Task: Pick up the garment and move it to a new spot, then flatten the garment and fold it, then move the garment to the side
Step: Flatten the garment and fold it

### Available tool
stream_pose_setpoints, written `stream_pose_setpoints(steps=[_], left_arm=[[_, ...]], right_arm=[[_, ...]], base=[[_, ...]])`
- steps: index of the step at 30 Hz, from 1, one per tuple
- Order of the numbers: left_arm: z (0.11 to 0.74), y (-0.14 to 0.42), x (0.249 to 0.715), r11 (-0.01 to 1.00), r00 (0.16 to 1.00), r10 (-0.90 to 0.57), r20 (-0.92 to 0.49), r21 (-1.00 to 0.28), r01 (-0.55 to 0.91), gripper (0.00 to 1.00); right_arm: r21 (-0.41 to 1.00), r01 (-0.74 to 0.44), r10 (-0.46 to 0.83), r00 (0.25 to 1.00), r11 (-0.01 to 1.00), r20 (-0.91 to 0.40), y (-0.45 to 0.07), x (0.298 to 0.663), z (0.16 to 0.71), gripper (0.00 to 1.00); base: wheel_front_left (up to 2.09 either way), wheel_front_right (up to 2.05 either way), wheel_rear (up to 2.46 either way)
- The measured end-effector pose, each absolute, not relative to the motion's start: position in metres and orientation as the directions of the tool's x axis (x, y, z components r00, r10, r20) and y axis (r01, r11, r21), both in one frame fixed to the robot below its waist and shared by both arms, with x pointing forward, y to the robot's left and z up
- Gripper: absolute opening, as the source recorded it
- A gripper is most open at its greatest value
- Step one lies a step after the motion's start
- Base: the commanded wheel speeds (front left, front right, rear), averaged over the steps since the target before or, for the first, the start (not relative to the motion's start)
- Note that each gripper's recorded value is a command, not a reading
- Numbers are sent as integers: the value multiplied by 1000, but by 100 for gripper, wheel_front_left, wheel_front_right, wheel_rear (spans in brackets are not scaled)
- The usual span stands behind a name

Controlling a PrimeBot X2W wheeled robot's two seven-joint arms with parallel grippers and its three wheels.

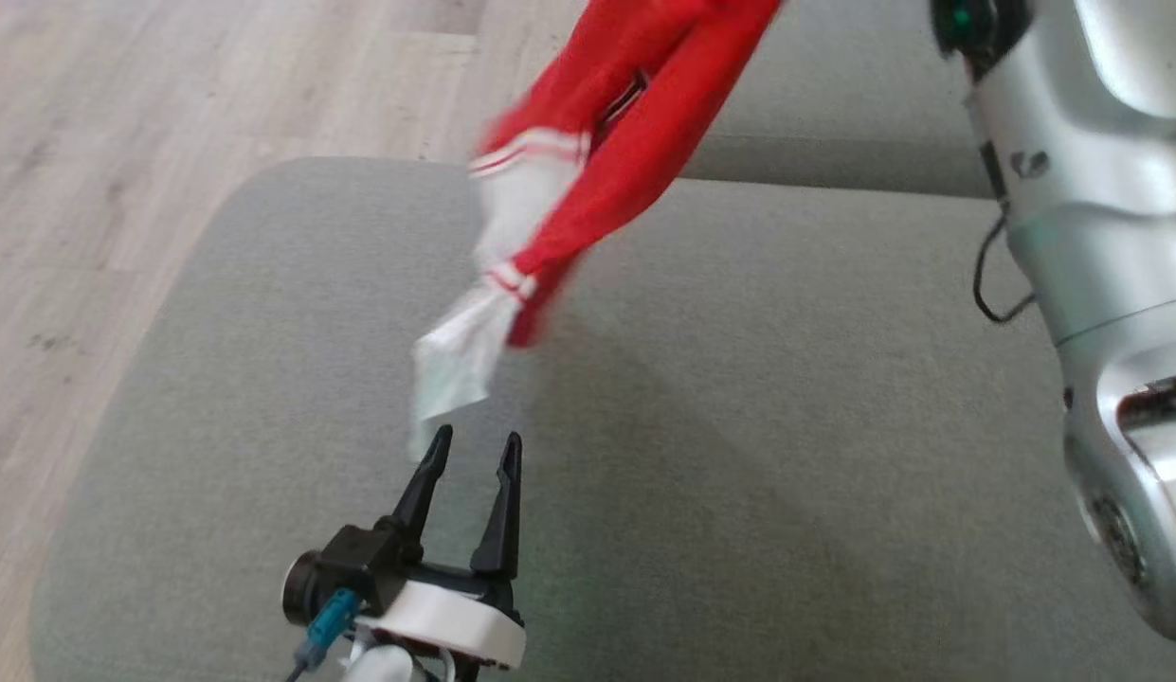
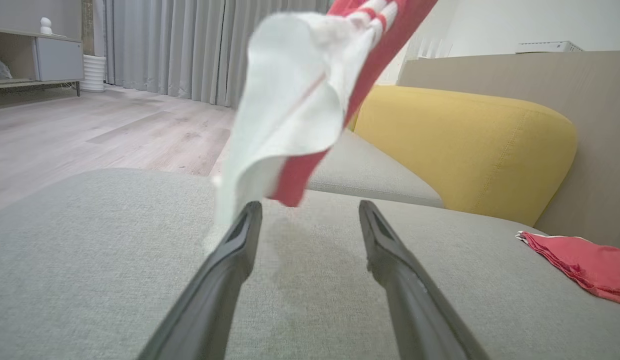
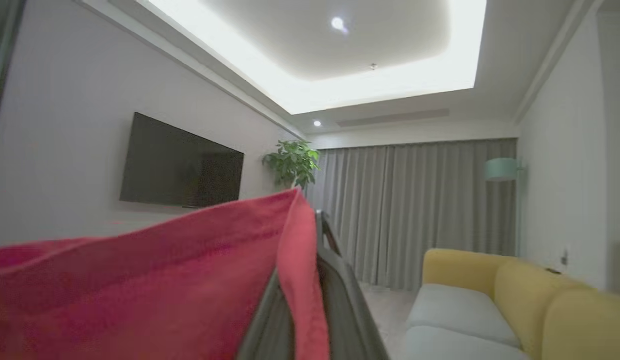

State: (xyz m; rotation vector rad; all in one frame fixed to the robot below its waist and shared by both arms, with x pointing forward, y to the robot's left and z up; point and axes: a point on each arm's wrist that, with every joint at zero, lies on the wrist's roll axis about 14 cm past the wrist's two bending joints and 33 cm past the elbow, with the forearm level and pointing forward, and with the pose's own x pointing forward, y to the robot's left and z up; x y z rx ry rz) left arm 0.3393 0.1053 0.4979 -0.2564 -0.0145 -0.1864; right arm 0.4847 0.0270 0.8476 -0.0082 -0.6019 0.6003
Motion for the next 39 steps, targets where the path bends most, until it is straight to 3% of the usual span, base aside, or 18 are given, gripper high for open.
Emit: stream_pose_setpoints(steps=[5, 10, 11, 12, 15, 18, 23, 29, 33, 39], left_arm=[[495, 96, 348, 944, 977, -211, 28, -255, 211, 100], [487, 86, 360, 937, 969, -249, 2, -253, 241, 100], [485, 83, 363, 935, 966, -257, -2, -254, 248, 100], [484, 81, 366, 934, 965, -263, -4, -251, 254, 100], [484, 75, 374, 930, 959, -282, -7, -248, 272, 100], [484, 71, 381, 926, 955, -295, -4, -247, 285, 100], [486, 64, 383, 922, 949, -316, 2, -234, 307, 100], [489, 57, 387, 915, 942, -336, 12, -231, 329, 100], [489, 55, 392, 913, 940, -342, 13, -230, 336, 100], [483, 44, 399, 902, 926, -377, 4, -224, 368, 100]], right_arm=[[-70, -391, 386, 837, 918, 387, -37, 531, 776, 0], [-18, -200, 201, 978, 980, 60, -128, 551, 624, 0], [-17, -149, 148, 989, 989, -28, -153, 546, 587, 46], [-25, -102, 98, 989, 995, -108, -178, 538, 554, 100], [-45, 7, -19, 967, 999, -256, -232, 510, 491, 100], [-21, 49, -53, 962, 999, -267, -242, 505, 480, 100], [66, -11, 20, 990, 998, -140, -188, 514, 509, 100], [116, -71, 60, 993, 991, 97, -176, 510, 568, 100], [184, -129, 106, 986, 974, 127, -160, 466, 546, 100], [279, -37, 23, 998, 960, 55, -183, 392, 498, 100]], base=[[0, 0, 0], [0, 0, 0], [0, 0, 0], [0, 0, 0], [0, 0, 0], [0, 0, 0], [0, 0, 0], [0, 0, 0], [0, 0, 0], [0, 0, 0]])
